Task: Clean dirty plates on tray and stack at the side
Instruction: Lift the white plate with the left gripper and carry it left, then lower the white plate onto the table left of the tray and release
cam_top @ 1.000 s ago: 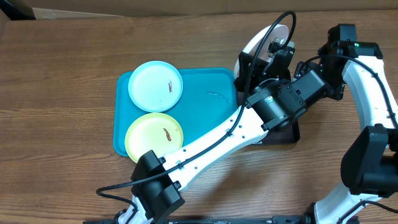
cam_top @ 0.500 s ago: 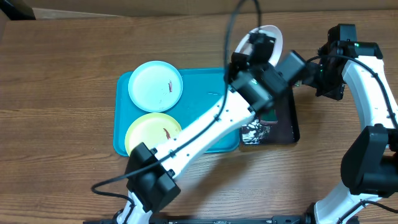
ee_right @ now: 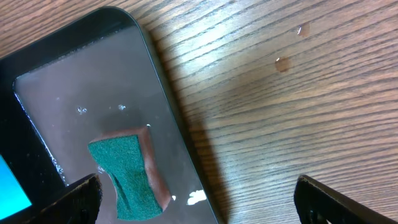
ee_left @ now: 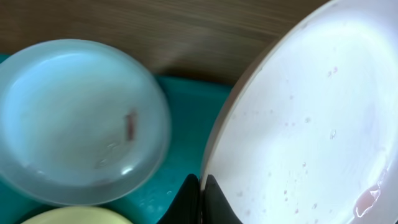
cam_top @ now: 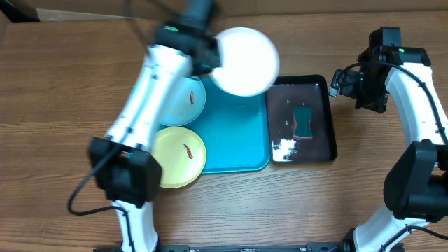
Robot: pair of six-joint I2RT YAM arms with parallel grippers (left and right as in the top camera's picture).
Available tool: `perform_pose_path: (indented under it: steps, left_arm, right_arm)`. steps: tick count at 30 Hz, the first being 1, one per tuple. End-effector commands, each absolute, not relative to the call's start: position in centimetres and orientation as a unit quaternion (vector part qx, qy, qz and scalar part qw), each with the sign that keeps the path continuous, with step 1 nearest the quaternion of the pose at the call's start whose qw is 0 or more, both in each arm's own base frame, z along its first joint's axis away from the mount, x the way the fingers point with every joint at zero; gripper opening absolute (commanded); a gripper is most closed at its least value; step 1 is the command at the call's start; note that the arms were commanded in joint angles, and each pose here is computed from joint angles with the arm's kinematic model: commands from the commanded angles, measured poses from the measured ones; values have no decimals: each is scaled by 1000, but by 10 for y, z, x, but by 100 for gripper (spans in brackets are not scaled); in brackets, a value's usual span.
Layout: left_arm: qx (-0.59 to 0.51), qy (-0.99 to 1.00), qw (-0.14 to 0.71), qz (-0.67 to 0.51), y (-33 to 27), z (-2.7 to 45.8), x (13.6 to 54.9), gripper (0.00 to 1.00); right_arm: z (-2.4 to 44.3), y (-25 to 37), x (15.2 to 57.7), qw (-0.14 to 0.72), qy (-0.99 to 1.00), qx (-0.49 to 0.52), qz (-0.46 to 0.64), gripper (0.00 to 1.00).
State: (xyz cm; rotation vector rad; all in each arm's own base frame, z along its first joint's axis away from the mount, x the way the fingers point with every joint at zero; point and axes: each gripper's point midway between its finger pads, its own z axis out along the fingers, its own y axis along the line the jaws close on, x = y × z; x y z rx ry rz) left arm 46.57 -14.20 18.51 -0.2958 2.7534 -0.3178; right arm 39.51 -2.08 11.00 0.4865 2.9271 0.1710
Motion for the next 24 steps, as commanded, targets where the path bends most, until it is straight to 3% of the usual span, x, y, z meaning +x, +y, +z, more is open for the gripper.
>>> perform_pose_path:
  steps: [1, 7, 13, 19, 24]
  left_arm:
    - [-188, 954, 143, -184, -74, 195, 471, 4]
    - [-318, 932, 125, -124, 69, 185, 448, 4]
    - [-469, 877, 107, -3, 190, 177, 394, 4]
    - [-516, 846, 117, 72, 244, 173, 371, 4]
    - [-517, 840, 116, 117, 259, 142, 368, 4]
  right_arm:
    - [120, -19, 401, 101, 979, 163, 63, 100]
    - [120, -19, 401, 101, 979, 163, 63, 100]
    - [120, -19, 401, 101, 979, 163, 63, 100]
    - [120, -19, 401, 101, 979, 163, 63, 100]
    - [120, -19, 401, 101, 980, 163, 63, 100]
